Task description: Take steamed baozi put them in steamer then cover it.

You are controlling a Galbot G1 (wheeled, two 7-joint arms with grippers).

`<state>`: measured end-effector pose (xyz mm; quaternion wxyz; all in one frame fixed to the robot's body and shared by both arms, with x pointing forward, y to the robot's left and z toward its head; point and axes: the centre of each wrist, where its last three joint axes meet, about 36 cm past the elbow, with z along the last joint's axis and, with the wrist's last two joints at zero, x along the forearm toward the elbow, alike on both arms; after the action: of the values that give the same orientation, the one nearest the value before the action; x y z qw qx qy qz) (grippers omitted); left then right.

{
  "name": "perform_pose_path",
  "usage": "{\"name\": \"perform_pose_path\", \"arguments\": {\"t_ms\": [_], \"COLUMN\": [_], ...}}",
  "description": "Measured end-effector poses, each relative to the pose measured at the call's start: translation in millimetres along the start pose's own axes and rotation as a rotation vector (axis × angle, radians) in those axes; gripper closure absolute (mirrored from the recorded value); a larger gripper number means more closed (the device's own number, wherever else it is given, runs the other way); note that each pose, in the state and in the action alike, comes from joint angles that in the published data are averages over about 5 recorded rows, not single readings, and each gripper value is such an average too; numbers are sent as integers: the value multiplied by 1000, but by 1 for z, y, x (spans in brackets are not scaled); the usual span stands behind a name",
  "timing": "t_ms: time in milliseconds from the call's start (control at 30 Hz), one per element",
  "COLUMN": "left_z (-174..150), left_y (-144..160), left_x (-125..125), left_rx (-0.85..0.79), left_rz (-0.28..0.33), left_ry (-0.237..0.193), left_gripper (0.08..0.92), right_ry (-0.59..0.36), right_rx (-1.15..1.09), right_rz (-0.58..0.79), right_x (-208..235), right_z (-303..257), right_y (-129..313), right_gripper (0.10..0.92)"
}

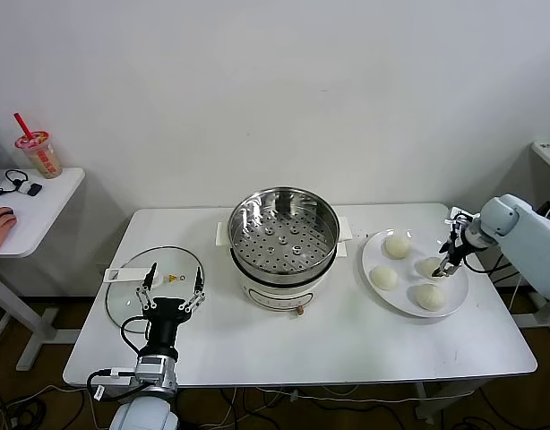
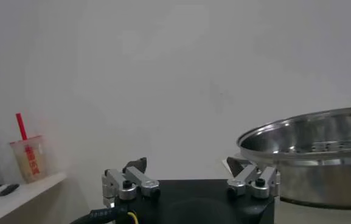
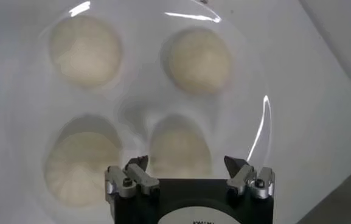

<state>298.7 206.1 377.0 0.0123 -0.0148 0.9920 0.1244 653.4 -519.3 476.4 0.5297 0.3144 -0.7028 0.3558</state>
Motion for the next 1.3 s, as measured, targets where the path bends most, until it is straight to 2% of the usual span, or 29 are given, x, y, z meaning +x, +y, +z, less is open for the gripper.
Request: {"name": "perform_pose_path", "arguments": {"t_ms": [267,500,900,1300], "left_z": [0,-7,-14,-17], "left_y": [2,-1,-5,-6], "left_x": [0,2,8,14], "left_rx": [-2,6,25,42], "left_rz": [0,7,4,-9], "left_ry": [0,-13,-22,-19], "left_gripper": [177,177,177,177], "right_ry": [-65,-203,-556,-930], "right_rx": [12,6,-8,-57], "right_rz": [37,105,327,581], "right_x": [39,79,123,105], "right_z": [8,21,43,25], "right_y": [-8,-12,13,79], "right_gripper": [200,200,200,200]}}
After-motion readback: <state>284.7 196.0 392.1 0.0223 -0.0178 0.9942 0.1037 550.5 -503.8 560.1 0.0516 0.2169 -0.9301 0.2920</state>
